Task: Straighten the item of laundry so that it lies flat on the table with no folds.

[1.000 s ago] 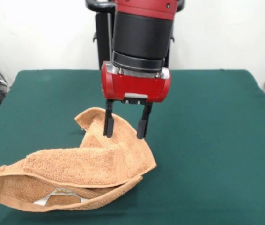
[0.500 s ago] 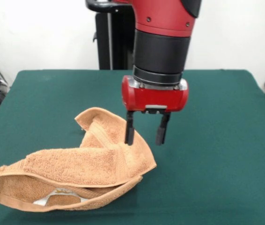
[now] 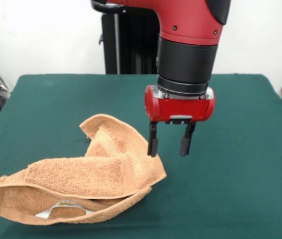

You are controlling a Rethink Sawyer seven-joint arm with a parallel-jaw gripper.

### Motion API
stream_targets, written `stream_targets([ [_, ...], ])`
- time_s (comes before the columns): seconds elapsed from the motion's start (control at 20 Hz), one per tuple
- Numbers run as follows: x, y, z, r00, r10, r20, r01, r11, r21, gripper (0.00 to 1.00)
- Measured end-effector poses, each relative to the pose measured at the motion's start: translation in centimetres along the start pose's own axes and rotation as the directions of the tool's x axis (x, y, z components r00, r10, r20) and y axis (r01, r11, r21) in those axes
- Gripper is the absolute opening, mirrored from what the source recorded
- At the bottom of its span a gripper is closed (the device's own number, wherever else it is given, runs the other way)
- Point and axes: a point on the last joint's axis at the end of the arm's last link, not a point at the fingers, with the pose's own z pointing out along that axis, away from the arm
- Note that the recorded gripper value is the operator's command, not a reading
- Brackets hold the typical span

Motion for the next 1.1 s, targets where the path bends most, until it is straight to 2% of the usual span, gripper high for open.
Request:
stream_targets([
  [0.9,-0.92,-0.55,-0.4,0.999,0.029,0.014,-0.029,1.0,-0.002,1.0],
  [1.1,-0.92,-0.76,0.31,0.999,0.031,0.01,-0.031,1.0,0.001,1.0],
])
